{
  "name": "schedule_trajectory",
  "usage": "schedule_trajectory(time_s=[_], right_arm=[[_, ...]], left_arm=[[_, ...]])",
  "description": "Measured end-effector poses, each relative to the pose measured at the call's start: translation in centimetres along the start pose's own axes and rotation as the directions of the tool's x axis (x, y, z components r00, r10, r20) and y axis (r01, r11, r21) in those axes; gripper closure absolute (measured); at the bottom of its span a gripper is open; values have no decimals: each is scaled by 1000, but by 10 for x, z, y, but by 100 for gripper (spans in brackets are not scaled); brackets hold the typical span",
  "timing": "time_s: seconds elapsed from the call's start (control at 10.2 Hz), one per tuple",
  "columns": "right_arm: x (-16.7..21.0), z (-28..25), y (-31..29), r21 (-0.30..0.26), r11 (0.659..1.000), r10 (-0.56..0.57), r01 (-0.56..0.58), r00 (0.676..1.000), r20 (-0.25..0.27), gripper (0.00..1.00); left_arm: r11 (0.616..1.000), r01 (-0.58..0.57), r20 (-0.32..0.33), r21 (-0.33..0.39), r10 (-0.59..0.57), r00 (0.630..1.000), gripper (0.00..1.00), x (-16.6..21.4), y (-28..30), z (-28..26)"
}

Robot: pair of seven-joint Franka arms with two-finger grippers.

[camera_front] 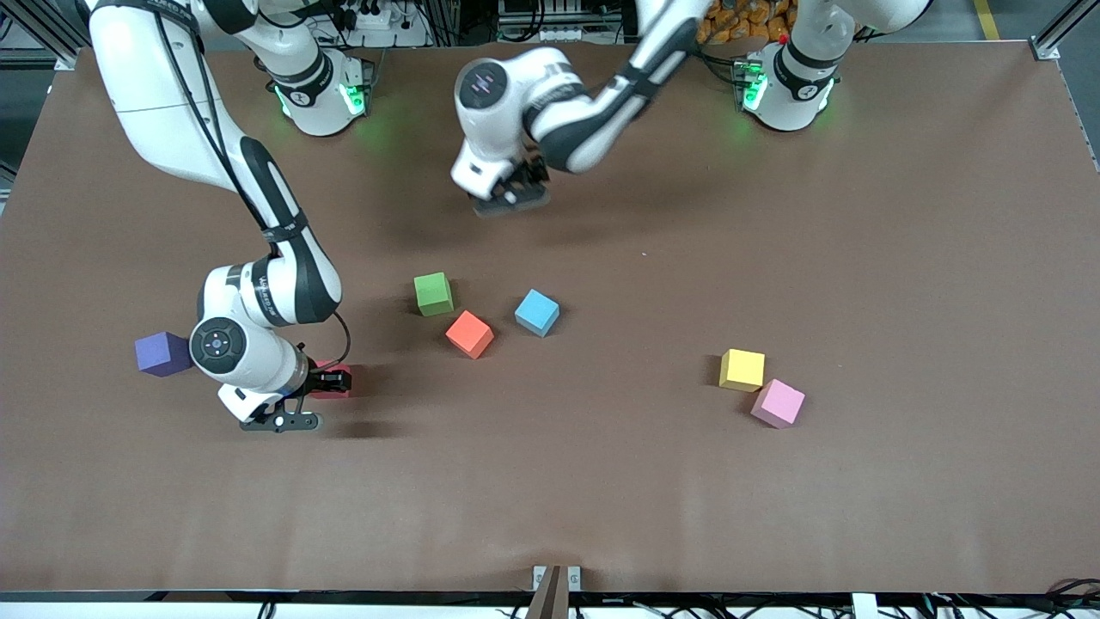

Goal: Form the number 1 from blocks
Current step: 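Place the pink cube mid-table with the left gripper while the right grasps red, then carry the red cube to the pink cube while the left gripper grasps cyan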

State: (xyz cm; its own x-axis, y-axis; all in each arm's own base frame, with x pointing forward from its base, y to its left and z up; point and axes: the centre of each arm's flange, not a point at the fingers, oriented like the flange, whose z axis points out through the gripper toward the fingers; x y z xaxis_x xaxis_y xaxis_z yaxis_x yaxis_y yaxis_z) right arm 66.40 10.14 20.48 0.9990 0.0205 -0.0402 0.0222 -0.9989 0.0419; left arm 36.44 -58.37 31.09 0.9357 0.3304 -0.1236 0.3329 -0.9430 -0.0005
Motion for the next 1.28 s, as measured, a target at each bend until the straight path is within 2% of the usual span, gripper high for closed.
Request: schedule_trajectory(time_s=[0.1, 0.2, 0.39, 0.69, 0.88, 0.98, 1.08, 1.28], right_arm=[[0, -1, 0, 0, 1000, 1, -1, 1000, -2, 34], [1, -3, 1, 0, 1000, 3, -3, 1000, -5, 39], [3, -15, 1, 3, 999, 40, -40, 999, -14, 40], [-17, -77, -8, 21, 987, 159, -159, 987, -35, 40], [-55, -107, -29, 41, 981, 191, -190, 981, -34, 40], [-76, -116, -48, 59, 979, 195, -193, 980, -24, 40], [-97, -119, -69, 76, 980, 184, -183, 983, -8, 40], [-139, -104, -119, 74, 991, 110, -112, 993, 38, 40]], left_arm=[[992, 125, -11, -29, -126, 992, 0, 44, -10, -23], [974, 225, -21, -38, -226, 974, 0, 78, -18, -29], [941, 338, -31, -12, -338, 941, 0, 105, -22, -3], [870, 494, -44, -17, -494, 868, 0, 138, -16, 27], [836, 546, -46, -59, -549, 835, 0, 153, -13, 38], [830, 552, -46, -81, -556, 830, 0, 159, -11, 44], [823, 557, -46, -107, -564, 824, 0, 165, -10, 47], [818, 561, -48, -124, -570, 820, 0, 170, -9, 50]])
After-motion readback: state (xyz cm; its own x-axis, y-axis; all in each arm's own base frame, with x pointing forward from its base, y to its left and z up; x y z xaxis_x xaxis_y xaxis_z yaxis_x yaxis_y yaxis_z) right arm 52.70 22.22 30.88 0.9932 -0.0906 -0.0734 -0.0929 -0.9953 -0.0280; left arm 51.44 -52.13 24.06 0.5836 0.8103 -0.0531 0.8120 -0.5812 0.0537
